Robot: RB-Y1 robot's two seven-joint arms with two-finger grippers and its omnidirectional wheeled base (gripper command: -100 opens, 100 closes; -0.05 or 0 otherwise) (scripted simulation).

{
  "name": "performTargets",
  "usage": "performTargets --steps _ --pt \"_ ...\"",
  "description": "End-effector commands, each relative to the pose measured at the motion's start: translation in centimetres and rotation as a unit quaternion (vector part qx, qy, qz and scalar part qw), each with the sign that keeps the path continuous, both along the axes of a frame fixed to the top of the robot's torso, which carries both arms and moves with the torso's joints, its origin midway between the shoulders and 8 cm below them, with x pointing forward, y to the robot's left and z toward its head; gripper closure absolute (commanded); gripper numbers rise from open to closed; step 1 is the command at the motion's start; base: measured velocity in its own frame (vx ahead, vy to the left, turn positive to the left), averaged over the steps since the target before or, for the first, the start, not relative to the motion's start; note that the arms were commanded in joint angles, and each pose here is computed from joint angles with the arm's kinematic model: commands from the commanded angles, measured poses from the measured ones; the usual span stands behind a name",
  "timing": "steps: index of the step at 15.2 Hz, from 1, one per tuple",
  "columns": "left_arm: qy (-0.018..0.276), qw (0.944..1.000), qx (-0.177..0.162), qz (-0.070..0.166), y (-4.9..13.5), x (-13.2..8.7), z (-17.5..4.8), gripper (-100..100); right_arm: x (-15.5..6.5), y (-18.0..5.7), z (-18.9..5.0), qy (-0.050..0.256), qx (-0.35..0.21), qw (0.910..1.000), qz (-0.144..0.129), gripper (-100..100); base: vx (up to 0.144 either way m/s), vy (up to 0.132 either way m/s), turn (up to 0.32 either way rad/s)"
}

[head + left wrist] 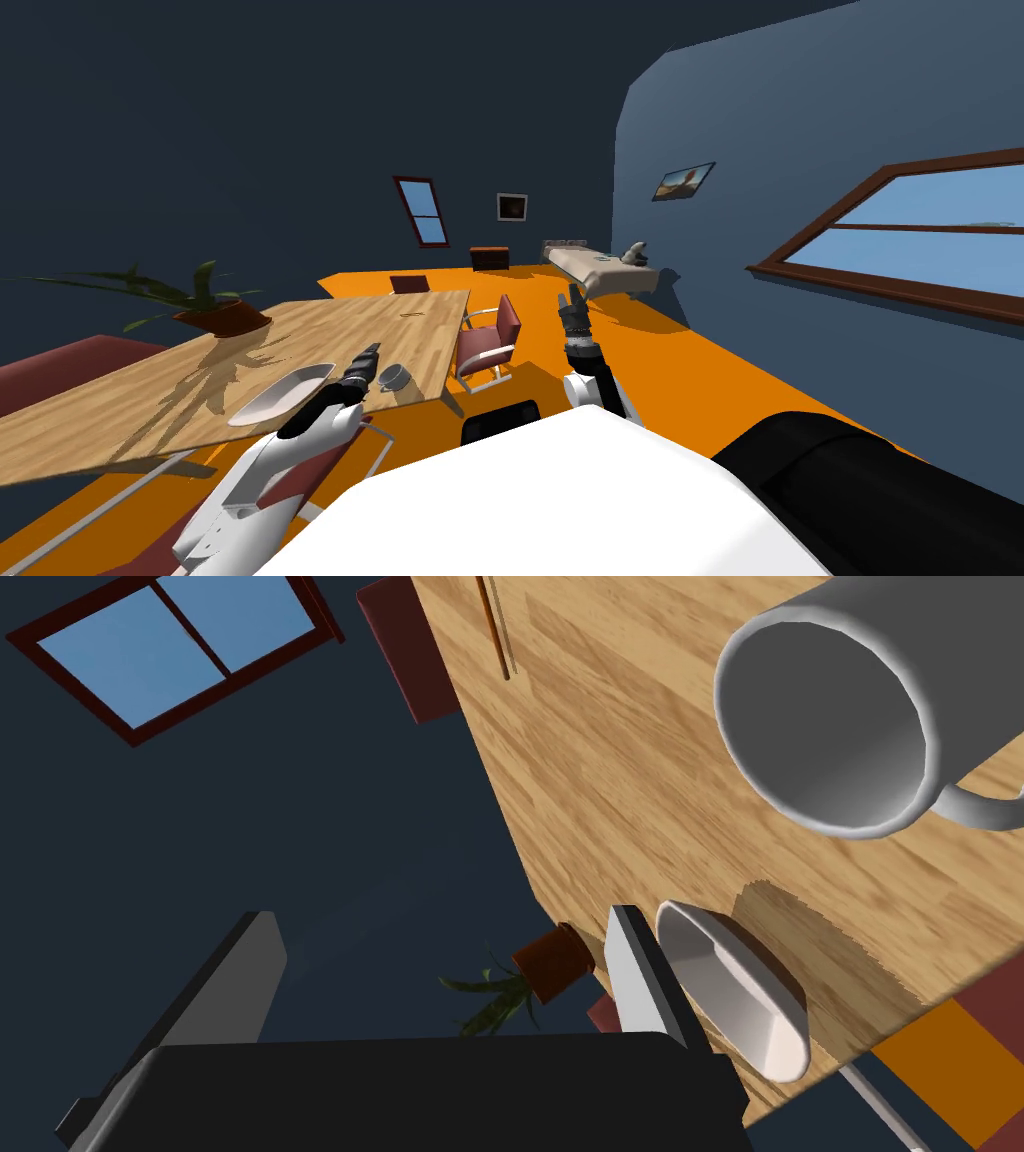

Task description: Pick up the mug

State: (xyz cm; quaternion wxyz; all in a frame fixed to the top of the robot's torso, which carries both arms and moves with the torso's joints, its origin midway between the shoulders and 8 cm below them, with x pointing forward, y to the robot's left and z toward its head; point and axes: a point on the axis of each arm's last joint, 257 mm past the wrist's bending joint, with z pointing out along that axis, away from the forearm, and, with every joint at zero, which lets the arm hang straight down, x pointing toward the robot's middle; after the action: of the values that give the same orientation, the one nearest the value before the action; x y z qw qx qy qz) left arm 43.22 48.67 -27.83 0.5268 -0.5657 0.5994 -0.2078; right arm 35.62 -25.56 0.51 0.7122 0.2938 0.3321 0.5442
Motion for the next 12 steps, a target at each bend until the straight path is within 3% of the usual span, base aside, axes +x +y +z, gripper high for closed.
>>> performTargets --steps 1,3,4,7,8,10,11,12 --pt "0.025 0.9995 -0.004 0.017 1.8 -0.4 -1.1 -100 0.0 0.0 0.0 0.0 0.0 1.0 0.0 0 0.008 -0.008 -0.149" --pt "0.04 0.9989 -0.008 0.021 1.9 -0.8 -1.8 -100 0.0 0.0 0.0 0.0 0.0 1.0 0.0 0 0.009 -0.004 -0.144" --pt "0.056 0.9978 -0.011 0.035 3.5 -1.1 -2.5 -100 0.0 0.0 0.0 0.0 0.0 1.0 0.0 0 0.012 -0.004 -0.174" --pt "0.075 0.9963 -0.017 0.04 3.5 -1.7 -3.3 -100 0.0 0.0 0.0 0.0 0.0 1.0 0.0 0 0.007 0.0 -0.099" --pt "0.095 0.9938 -0.022 0.055 5.1 -2.3 -4.2 -100 0.0 0.0 0.0 0.0 0.0 1.0 0.0 0 0.008 -0.003 -0.161" --pt "0.108 0.992 -0.027 0.059 5.1 -2.7 -4.8 -100 0.0 0.0 0.0 0.0 0.0 1.0 0.0 0 0.01 0.003 -0.141" --pt "0.123 0.9894 -0.032 0.071 6.5 -3.2 -5.3 -100 0.0 0.0 0.0 0.0 0.0 1.0 0.0 0 0.011 0.001 -0.162" --pt "0.13 0.9881 -0.035 0.073 6.5 -3.5 -5.7 -100 0.0 0.0 0.0 0.0 0.0 1.0 0.0 0 0.014 0.005 -0.19"
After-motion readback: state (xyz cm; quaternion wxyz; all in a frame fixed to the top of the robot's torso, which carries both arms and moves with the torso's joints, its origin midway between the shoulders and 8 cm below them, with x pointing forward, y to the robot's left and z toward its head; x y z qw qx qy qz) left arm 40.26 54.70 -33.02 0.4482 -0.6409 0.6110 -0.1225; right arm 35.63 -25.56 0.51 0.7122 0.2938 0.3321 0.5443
